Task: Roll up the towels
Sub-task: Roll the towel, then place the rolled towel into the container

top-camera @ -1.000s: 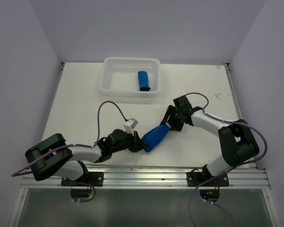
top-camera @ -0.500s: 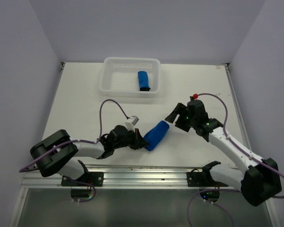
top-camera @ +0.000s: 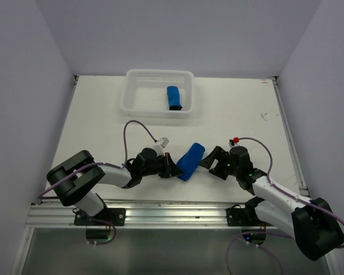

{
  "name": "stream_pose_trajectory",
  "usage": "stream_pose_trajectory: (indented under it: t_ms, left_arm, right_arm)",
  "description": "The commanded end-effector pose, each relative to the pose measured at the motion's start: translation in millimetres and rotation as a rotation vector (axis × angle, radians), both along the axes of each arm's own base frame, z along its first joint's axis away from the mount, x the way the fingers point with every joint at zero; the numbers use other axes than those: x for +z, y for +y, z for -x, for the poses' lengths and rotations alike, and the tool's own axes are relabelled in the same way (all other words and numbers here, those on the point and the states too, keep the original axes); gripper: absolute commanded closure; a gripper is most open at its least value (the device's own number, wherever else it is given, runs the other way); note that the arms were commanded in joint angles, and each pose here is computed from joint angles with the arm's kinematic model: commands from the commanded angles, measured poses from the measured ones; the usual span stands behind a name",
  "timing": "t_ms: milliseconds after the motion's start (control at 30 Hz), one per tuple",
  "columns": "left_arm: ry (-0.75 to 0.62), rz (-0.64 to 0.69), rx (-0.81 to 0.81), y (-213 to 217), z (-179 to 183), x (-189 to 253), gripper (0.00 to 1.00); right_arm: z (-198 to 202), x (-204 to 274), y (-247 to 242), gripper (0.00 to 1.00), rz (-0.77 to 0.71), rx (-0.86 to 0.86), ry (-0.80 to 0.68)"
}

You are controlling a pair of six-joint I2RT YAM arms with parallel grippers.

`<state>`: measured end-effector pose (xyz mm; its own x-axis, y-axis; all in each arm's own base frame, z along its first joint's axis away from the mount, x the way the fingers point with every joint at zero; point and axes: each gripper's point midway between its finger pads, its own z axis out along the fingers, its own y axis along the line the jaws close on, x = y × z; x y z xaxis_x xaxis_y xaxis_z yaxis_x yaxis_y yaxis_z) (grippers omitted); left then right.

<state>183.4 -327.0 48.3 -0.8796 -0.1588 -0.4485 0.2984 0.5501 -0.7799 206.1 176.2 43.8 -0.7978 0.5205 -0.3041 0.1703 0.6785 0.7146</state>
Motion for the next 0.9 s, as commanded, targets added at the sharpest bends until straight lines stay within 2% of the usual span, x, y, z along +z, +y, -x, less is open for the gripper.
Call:
stream_pose_trajectory:
  t_ms: [0,433,867]
  left_arm:
    - [0.016,0.050,0.018,-7.8,-8.6,11.4,1.00]
    - [0.026,-0.002,0.082,1.3,-21.2,6.7,1.00]
    - [0.061,-0.027,0.135,17.8,-32.7,-4.2,1.00]
  right_arm:
    - [-17.3,28.4,19.4,0.16,-0.113,0.039,-0.146]
    - [-33.1,24.7,41.0,0.15,-0.151,0.092,-0.181]
    - [-54.9,21.8,60.4,0.19,-0.154,0.100,-0.197]
